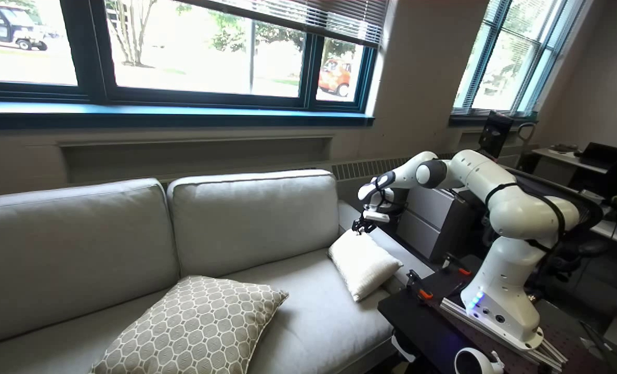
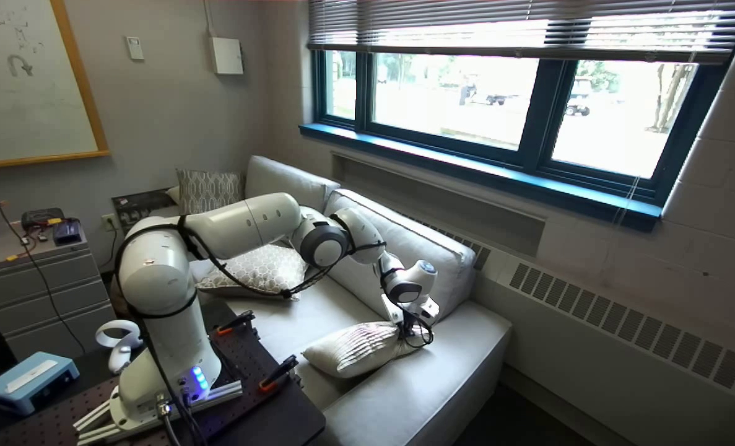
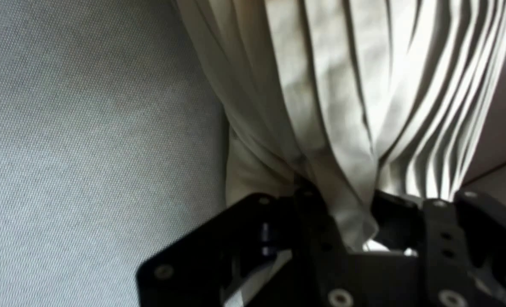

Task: Move the pillows from the middle of the couch and set them against the armrest

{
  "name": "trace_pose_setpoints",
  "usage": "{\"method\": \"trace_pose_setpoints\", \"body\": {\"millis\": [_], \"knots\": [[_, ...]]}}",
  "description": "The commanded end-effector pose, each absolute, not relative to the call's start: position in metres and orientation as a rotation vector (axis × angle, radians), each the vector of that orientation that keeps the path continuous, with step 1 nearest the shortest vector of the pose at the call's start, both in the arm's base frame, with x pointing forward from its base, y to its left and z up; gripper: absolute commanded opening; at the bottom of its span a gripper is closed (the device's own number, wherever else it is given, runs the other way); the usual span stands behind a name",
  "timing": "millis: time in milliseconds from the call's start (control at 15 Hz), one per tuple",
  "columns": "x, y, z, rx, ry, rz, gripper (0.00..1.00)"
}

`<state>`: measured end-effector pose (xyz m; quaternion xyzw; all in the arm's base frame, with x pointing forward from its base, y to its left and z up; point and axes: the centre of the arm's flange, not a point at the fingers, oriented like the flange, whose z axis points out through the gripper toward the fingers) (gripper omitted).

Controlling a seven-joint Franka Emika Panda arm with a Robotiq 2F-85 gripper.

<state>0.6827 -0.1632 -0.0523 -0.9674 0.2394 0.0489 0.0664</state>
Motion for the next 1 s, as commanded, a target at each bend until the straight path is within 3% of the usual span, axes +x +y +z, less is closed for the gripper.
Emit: {"method": "trace_pose_setpoints", "body": {"millis": [0,400,933], "knots": [[0.693,-0.149,-0.005,-2.958,0.675,0.035,0.07],[0.727,-0.128,0.066,-3.054,0.601,-0.203,0.08],[0.726,-0.160,0.039,-3.134,0.814,-0.092,0.08]]}}
